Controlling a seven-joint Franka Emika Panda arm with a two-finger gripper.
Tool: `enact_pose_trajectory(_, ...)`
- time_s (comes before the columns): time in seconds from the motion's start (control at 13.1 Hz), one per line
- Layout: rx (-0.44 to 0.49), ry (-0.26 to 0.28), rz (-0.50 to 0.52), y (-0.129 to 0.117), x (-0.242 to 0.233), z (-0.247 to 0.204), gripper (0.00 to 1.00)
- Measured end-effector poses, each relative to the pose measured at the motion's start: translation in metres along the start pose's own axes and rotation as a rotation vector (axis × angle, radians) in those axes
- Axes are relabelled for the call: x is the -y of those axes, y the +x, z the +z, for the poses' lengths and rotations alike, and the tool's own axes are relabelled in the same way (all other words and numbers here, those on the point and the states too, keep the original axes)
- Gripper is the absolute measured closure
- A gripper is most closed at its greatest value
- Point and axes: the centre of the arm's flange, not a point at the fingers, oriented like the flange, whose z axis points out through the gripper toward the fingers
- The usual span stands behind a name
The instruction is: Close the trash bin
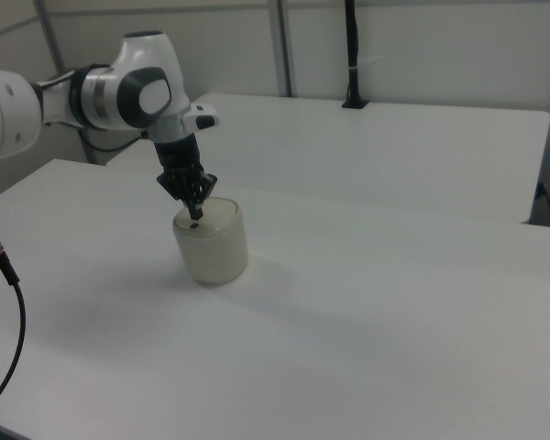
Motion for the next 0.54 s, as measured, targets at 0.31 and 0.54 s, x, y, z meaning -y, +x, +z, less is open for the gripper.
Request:
enact_pose_trajectory(0.31,0.113,0.001,0.018,-0.065,-0.018,-0.079,0.62)
enact_pose_trajectory(0.54,0.094,0.005,0.032,-0.101,-0.030,-0.111,0.20)
